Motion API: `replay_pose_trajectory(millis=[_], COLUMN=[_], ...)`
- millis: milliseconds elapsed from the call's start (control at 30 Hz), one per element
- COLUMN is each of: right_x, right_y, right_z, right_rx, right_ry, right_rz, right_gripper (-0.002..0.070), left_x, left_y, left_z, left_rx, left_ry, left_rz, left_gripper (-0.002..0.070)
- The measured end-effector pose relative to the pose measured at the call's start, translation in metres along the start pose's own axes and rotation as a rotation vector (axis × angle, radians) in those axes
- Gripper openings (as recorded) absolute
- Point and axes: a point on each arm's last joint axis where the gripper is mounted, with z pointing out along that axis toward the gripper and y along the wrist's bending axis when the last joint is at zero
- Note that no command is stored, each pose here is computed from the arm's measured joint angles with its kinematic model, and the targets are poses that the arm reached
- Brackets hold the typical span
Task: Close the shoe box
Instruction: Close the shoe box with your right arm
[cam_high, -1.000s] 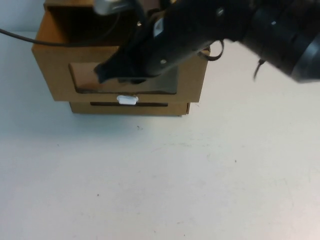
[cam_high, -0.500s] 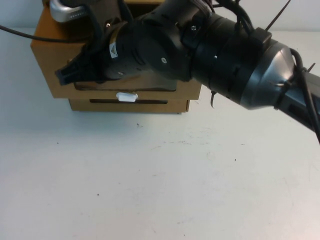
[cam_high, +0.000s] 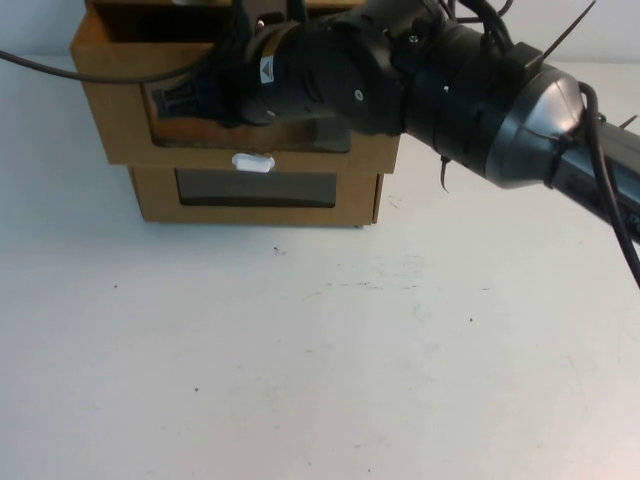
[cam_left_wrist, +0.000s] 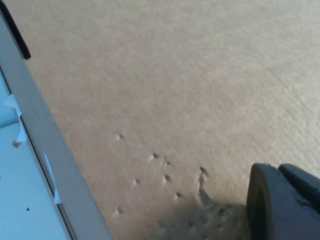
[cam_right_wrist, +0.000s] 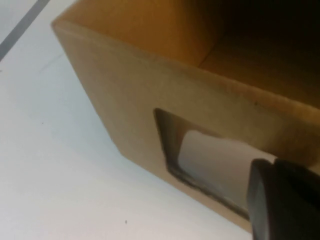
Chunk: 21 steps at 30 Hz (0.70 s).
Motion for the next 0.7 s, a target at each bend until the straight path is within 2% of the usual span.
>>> replay_pose_trajectory(millis=[200,500,700], right_x=[-0.002,-0.005,-0.002], right_y=[-0.008,-0.043,-0.048], right_z=[0.008,0.025,0.036], right_rx=[-0.008,0.013,0.015], right_ry=[-0.054,-0.157,-0.169], right_rz=[0.03,0.106,0.118], right_gripper=[-0.0011,-0.0011,-0.0011], left_x=[0.0,0.0,-0.001], left_y=[0.0,0.0,0.0], left_z=[0.0,0.0,0.0], left_rx=[-0.004,-0.003,-0.004], left_ry=[-0.004,-0.005,-0.007], left_rz=[0.001,0.0,0.0], left_gripper=[-0.0002,-0.0002,-0.0002])
